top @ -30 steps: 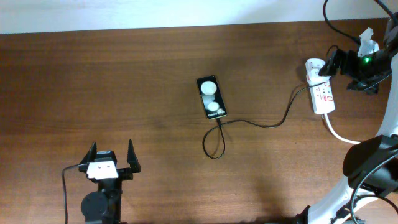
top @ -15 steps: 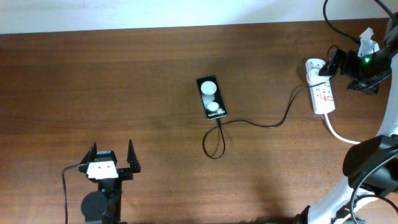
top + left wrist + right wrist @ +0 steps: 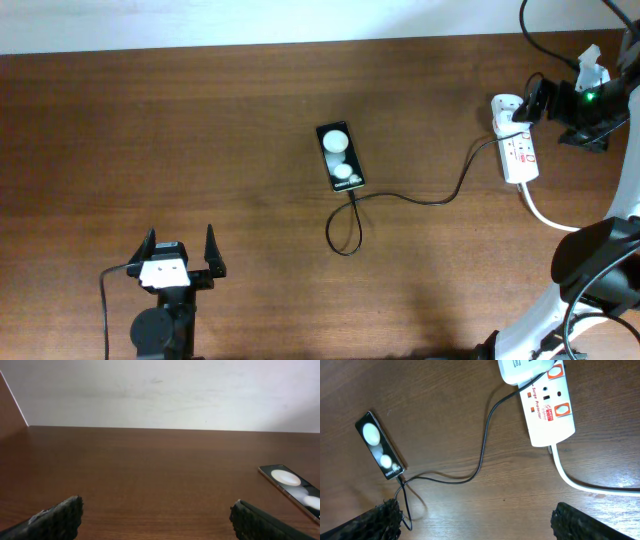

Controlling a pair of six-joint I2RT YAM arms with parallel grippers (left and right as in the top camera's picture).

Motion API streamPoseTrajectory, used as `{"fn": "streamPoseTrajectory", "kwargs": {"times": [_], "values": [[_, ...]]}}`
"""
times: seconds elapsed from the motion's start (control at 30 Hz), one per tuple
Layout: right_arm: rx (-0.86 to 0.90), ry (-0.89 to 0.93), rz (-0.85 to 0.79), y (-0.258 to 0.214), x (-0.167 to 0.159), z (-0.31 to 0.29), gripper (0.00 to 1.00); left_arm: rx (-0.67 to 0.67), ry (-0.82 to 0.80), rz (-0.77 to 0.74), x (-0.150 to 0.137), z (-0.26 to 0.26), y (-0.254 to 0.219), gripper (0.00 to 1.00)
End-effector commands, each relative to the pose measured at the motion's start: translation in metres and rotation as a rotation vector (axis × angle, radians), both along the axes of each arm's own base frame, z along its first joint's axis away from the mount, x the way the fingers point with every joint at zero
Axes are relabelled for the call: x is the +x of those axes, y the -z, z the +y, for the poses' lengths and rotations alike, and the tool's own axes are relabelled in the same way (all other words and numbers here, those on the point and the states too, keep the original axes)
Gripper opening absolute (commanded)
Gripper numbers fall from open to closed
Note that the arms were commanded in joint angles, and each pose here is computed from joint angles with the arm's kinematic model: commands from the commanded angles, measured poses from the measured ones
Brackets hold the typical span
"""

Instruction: Plug charger to phone and switch on socket

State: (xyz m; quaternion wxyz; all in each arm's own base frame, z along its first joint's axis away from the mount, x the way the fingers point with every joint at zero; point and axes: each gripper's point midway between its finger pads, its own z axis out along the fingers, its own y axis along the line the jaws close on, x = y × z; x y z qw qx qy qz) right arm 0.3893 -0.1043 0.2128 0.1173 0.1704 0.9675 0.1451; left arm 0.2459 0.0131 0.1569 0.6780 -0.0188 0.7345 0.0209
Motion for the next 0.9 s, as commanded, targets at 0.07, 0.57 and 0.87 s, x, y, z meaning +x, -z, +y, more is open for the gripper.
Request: {"fn": "streamPoseTrajectory", "kwargs": {"times": [0.07, 0.57, 0.87], "values": [[-0.02, 0.001, -0.028, -0.012, -0.001, 0.001, 0.99, 0.01, 0.013, 0.001, 0.0, -0.002, 0.001, 0.99], [-0.111, -0.052, -0.263, -0.031, 0.04, 0.009, 0.99, 0.01, 0.013, 0.001, 0.0, -0.002, 0.001, 0.99], [-0.234, -0.178, -0.592, 0.005, 0.037, 0.072, 0.99, 0.01, 0.013, 0.001, 0.0, -0.002, 0.001, 0.99]]}}
